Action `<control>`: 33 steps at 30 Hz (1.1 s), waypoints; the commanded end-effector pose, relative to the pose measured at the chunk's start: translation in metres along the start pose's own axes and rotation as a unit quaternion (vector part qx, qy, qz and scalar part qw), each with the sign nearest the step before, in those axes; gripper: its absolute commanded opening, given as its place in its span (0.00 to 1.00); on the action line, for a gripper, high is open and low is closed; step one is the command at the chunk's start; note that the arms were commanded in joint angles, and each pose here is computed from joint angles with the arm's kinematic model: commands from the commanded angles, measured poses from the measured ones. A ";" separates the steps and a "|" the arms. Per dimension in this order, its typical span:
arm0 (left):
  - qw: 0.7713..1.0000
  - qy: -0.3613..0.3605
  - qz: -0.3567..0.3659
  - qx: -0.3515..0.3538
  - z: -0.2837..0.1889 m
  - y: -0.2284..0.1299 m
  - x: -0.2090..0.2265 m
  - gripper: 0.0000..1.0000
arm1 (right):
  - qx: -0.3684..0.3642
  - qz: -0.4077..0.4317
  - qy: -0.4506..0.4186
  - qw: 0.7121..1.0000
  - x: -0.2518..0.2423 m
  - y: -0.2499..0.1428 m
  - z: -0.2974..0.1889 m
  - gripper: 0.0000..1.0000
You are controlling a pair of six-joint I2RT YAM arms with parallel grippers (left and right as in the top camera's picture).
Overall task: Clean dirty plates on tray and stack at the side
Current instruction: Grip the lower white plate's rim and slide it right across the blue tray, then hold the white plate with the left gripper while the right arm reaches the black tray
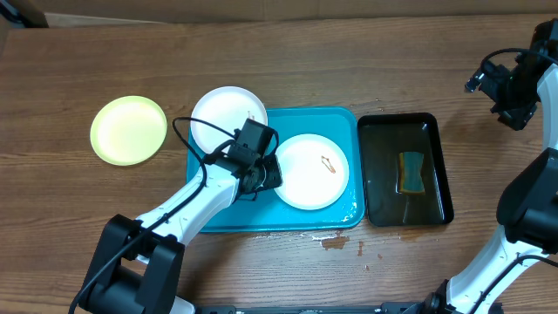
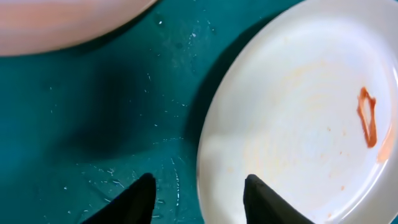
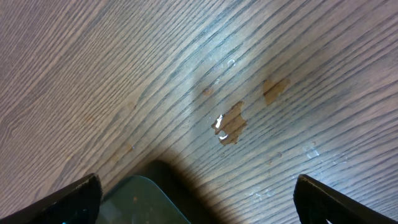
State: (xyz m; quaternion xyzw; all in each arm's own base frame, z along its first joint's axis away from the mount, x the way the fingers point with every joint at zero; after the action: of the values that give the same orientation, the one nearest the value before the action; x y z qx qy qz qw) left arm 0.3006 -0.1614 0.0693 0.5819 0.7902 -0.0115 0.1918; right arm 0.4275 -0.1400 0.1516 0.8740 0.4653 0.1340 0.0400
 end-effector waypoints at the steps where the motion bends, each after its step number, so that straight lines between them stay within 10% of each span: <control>1: 0.998 0.022 0.041 -0.030 -0.020 0.023 -0.014 0.54 | -0.020 -0.001 0.008 1.000 0.004 0.005 -0.015 1.00; 12: 0.997 0.027 0.067 -0.026 -0.083 0.047 -0.046 0.64 | -0.020 -0.001 0.008 1.000 0.004 0.005 -0.015 1.00; 33: 0.993 0.102 0.041 0.052 0.021 0.005 -0.010 0.44 | -0.020 -0.001 0.008 1.000 0.004 0.005 -0.015 1.00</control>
State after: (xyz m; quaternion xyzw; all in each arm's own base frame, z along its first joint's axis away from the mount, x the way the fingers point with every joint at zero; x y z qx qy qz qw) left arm 0.3138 -0.1724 0.0697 0.6214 0.7775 0.0117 0.0958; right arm 0.4275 -0.1398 0.1516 0.8741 0.4652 0.1340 0.0400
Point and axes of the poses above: each gripper's point midway between its finger pads, its own z axis out along the fingers, its own x axis along the line the jaws close on, y = z × x, the point moved 4 cm from there along -z, back along the fingers, and after that the axes turned 7 degrees about -z, right-handed, at the moved point
